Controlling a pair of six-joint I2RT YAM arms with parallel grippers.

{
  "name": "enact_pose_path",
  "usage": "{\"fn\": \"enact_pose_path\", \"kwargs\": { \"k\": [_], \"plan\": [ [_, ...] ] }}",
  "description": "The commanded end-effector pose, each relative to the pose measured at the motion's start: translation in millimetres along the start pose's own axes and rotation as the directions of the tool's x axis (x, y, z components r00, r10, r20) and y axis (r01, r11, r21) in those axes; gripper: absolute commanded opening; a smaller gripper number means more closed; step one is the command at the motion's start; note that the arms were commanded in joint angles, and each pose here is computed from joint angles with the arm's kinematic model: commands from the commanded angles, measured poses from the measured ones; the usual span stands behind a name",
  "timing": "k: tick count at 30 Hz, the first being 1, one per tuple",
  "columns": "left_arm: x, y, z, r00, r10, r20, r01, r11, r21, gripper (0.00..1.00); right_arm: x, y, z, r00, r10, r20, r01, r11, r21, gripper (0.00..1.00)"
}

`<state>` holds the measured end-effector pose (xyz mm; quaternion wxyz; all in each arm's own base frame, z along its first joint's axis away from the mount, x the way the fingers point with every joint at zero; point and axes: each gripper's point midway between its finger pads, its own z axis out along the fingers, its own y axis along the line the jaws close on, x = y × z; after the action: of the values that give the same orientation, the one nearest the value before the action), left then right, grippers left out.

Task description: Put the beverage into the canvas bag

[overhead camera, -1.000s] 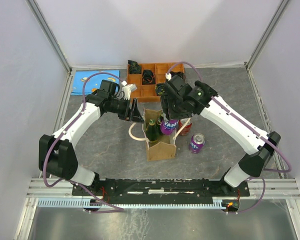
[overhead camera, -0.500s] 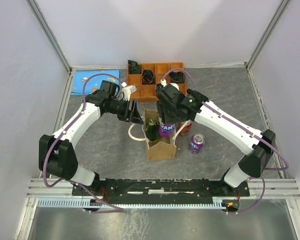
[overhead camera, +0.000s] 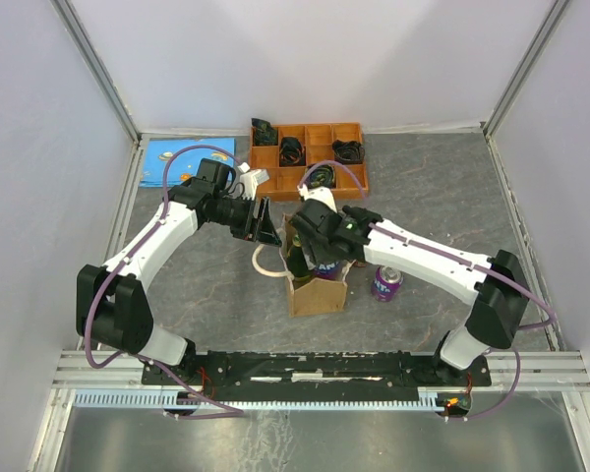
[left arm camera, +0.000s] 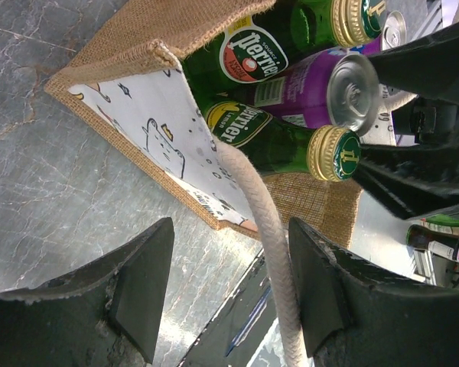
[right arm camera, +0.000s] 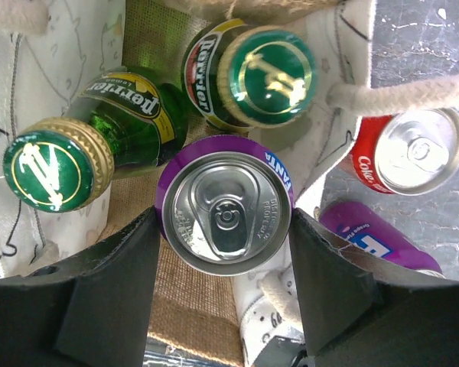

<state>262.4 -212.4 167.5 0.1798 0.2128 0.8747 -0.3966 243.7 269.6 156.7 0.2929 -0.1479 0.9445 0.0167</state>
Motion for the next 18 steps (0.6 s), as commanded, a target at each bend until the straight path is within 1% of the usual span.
{"fn": "enact_pose_path", "kwargs": {
  "k": [1, 4, 10, 18],
  "plan": [
    [-15, -8, -8, 0.995, 0.091, 0.041, -0.092, 0.996, 0.011, 0.68, -31, 7, -3, 0.981, 0.016, 0.195, -0.017, 1.000, 0.002, 0.00],
    [-15, -8, -8, 0.995, 0.095, 0.039, -0.095, 0.995, 0.011, 0.68, -27, 7, 4, 0.976, 0.002, 0.218, -0.005, 1.000, 0.015, 0.00],
    [-12, -8, -9, 0.995, 0.096, 0.028, -0.097, 0.995, 0.011, 0.68, -21, -1, 15, 0.962, 0.019, 0.271, -0.030, 0.999, 0.035, 0.00],
    [-10, -8, -8, 0.995, 0.095, 0.023, -0.096, 0.995, 0.013, 0.68, -10, -2, 25, 0.971, -0.004, 0.239, -0.009, 0.999, 0.053, 0.00]
  ]
}}
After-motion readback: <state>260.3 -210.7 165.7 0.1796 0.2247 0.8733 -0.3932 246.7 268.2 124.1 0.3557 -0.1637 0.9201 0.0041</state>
